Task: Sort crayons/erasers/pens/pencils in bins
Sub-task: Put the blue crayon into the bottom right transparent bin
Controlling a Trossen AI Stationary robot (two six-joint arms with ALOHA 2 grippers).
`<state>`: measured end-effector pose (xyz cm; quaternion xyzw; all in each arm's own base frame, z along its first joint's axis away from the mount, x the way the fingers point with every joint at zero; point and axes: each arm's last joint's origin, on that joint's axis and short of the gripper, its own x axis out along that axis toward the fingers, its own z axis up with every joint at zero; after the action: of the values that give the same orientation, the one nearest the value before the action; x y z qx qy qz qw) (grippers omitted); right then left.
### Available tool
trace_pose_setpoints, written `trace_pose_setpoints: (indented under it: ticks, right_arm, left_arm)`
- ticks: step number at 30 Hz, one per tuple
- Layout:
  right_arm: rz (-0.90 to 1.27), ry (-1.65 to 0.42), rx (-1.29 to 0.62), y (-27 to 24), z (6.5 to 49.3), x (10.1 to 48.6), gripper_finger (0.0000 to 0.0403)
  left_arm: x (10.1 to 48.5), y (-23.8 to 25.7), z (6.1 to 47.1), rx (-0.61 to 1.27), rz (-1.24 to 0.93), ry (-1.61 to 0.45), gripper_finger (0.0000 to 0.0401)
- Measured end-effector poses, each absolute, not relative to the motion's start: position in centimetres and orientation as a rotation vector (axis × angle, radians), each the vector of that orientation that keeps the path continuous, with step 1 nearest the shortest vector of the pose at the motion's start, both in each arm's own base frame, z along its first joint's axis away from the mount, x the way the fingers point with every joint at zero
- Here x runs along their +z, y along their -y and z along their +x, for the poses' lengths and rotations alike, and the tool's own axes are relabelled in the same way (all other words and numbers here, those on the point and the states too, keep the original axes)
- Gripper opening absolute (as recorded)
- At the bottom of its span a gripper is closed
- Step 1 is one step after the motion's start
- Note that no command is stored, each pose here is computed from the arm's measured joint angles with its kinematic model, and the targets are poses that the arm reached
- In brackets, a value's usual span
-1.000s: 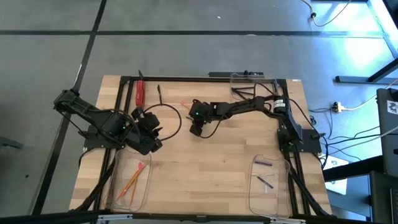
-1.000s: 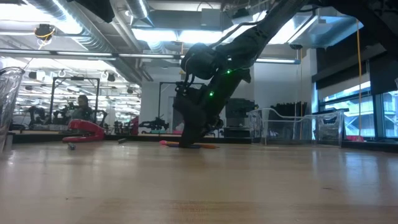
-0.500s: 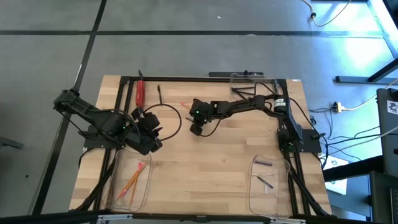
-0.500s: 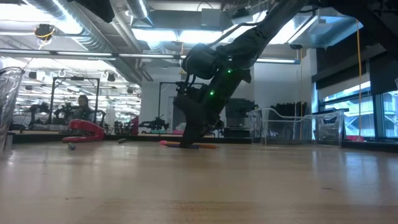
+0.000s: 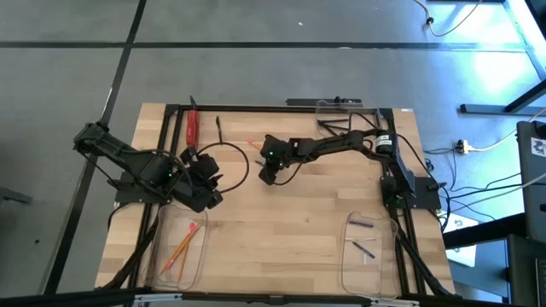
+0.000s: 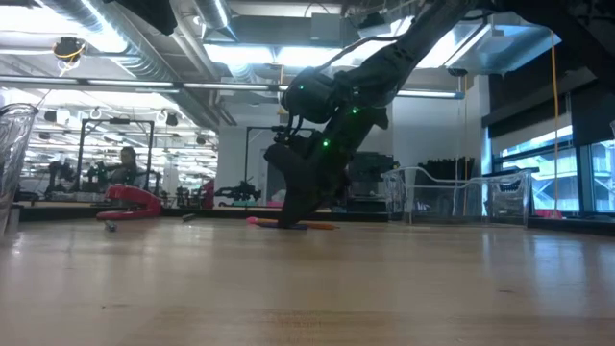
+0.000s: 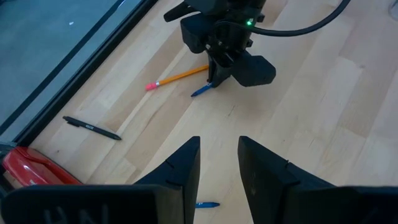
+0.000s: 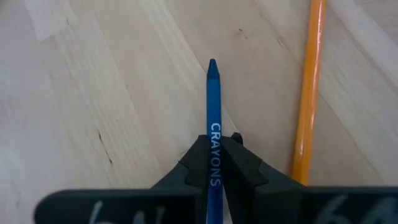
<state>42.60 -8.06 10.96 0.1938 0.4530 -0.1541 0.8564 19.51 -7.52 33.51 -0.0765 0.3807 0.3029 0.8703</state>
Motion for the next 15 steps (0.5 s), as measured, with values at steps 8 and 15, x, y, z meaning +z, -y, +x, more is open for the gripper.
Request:
trace_pose_setpoints:
  ticks: [8,15]
  right_arm:
    - [0.409,-0.947,-0.323,8.05,42.64,10.98,0.0027]
    - [0.398,-0.946,-0.314,7.50,43.20,11.54,0.0032]
  left_arm:
    - [33.51,7.52,19.51,0.633,-0.161,-0.797,0.0102]
    - [33.42,7.64,19.49,0.603,-0.185,-0.831,0.0102]
